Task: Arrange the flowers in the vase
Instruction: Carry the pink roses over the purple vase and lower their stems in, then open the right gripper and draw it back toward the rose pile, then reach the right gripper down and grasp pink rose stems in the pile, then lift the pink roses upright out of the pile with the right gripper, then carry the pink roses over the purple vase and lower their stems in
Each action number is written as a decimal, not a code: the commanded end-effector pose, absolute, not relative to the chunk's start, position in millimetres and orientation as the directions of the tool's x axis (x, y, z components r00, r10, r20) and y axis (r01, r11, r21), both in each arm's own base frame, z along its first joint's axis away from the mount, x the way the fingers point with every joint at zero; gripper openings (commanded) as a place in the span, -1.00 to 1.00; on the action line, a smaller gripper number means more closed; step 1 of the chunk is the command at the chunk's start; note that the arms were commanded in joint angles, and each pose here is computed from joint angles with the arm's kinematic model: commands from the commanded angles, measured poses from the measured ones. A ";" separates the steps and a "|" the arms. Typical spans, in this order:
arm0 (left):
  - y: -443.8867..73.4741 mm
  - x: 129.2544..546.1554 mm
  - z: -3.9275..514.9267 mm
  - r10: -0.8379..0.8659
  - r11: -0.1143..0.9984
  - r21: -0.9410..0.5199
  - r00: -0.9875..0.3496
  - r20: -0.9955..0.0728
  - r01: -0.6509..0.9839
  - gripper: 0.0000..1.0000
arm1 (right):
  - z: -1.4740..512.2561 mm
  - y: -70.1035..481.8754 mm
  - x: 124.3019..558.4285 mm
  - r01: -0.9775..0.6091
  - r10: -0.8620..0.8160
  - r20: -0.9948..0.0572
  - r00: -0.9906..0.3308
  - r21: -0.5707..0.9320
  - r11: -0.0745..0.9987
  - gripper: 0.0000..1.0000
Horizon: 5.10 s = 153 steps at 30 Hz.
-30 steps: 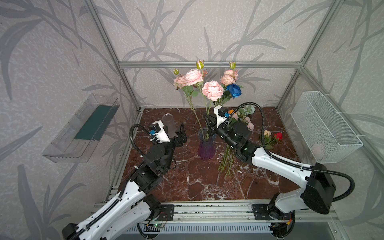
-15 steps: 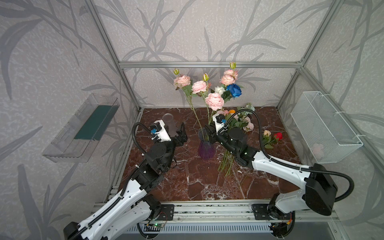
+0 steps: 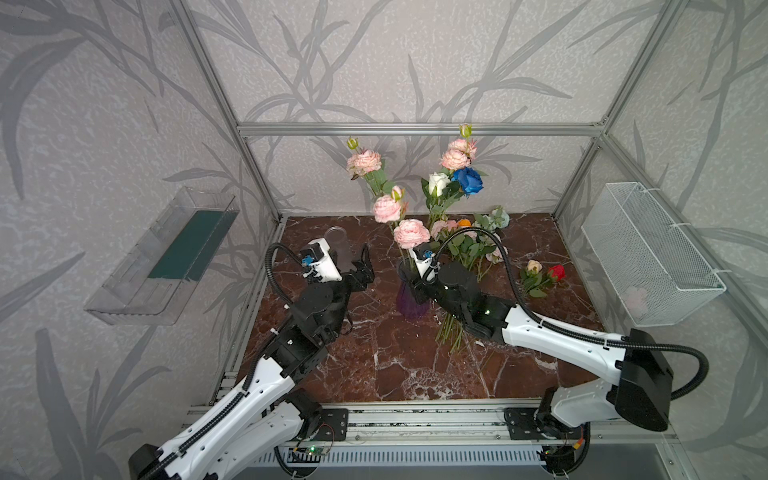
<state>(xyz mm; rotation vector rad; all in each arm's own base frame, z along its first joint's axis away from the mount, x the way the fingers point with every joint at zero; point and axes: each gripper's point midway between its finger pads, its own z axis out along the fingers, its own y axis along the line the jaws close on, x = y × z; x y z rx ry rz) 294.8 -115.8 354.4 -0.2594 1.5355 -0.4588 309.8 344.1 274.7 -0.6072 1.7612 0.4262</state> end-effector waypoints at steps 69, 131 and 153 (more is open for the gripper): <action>-318.1 183.9 355.0 -0.101 0.401 -0.358 -0.348 -0.932 0.843 0.54 | 29.9 140.5 387.4 0.269 0.521 -0.275 -0.808 0.614 0.742 -0.56; -173.5 248.8 372.9 -0.336 0.891 -0.331 -0.042 -0.941 0.310 0.76 | 341.7 131.2 293.6 -0.344 0.393 -0.912 -0.117 0.409 0.845 -1.00; -103.0 247.6 381.7 -0.481 0.875 -0.470 0.123 -0.868 0.114 0.87 | 504.8 275.8 283.7 -0.652 0.361 -0.874 0.324 0.070 0.755 -1.00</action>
